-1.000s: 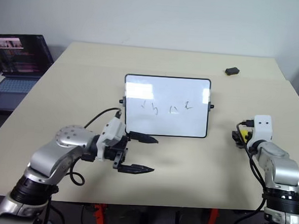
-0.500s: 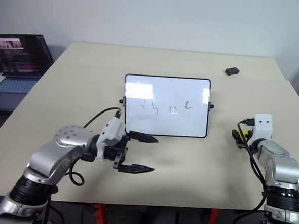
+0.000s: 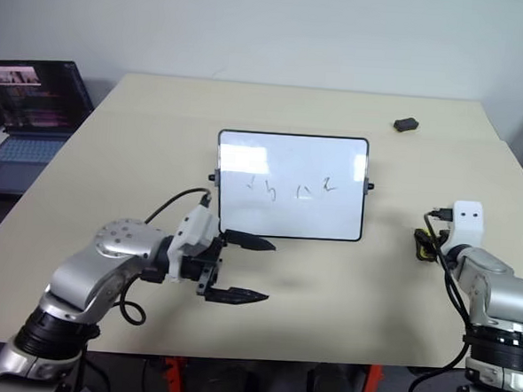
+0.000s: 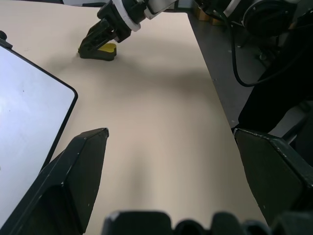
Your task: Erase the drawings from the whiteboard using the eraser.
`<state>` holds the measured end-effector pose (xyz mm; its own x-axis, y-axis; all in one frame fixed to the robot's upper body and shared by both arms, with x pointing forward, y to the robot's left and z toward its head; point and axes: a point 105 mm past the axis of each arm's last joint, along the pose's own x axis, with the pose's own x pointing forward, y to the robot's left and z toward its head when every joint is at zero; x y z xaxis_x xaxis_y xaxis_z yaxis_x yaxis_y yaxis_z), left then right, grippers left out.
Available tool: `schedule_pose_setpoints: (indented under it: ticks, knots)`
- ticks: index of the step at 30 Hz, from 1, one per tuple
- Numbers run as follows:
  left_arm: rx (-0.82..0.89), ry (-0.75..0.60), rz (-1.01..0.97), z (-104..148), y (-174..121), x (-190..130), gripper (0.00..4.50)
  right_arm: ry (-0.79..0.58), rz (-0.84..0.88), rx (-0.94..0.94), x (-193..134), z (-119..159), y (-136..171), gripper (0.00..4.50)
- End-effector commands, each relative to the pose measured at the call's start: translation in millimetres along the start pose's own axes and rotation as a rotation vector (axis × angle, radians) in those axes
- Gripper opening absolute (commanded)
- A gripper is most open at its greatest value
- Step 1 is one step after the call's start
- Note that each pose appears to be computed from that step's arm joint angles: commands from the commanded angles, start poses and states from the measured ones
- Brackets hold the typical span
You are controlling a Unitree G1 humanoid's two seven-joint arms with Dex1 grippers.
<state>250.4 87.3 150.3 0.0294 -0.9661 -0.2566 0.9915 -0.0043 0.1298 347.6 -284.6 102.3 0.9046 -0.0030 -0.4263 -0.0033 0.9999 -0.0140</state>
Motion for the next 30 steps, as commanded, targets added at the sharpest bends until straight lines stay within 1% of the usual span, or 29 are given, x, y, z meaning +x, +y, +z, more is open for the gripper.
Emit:
schedule_pose_setpoints:
  ticks: [1,3,12,15,18,24,27,30]
  knots:
    - [0.032,-0.01,0.0,7,-2,-3,4.5,-0.053,-0.009,-0.008,-4,15,-1,1.46]
    - [0.032,-0.009,0.002,6,-2,-3,4.5,-0.051,-0.014,-0.011,-3,15,-3,1.1]
    - [0.029,-0.007,0.008,5,-1,-4,4.5,-0.054,-0.021,-0.031,-3,14,-1,0.99]
    - [0.024,-0.006,0.018,5,0,-4,4.5,-0.077,-0.023,-0.051,-5,18,0,0.99]
    - [0.011,-0.008,0.048,5,2,-8,4.5,-0.138,-0.017,-0.119,-14,30,4,0.99]
    - [-0.013,-0.008,0.151,5,12,-16,4.5,-0.286,0.07,-0.268,-43,54,33,0.99]
    - [-0.019,-0.008,0.221,5,18,-19,4.5,-0.356,0.102,-0.301,-54,64,48,0.99]
    - [-0.021,0.005,0.247,7,18,-19,4.5,-0.447,0.178,-0.338,-65,75,73,0.99]
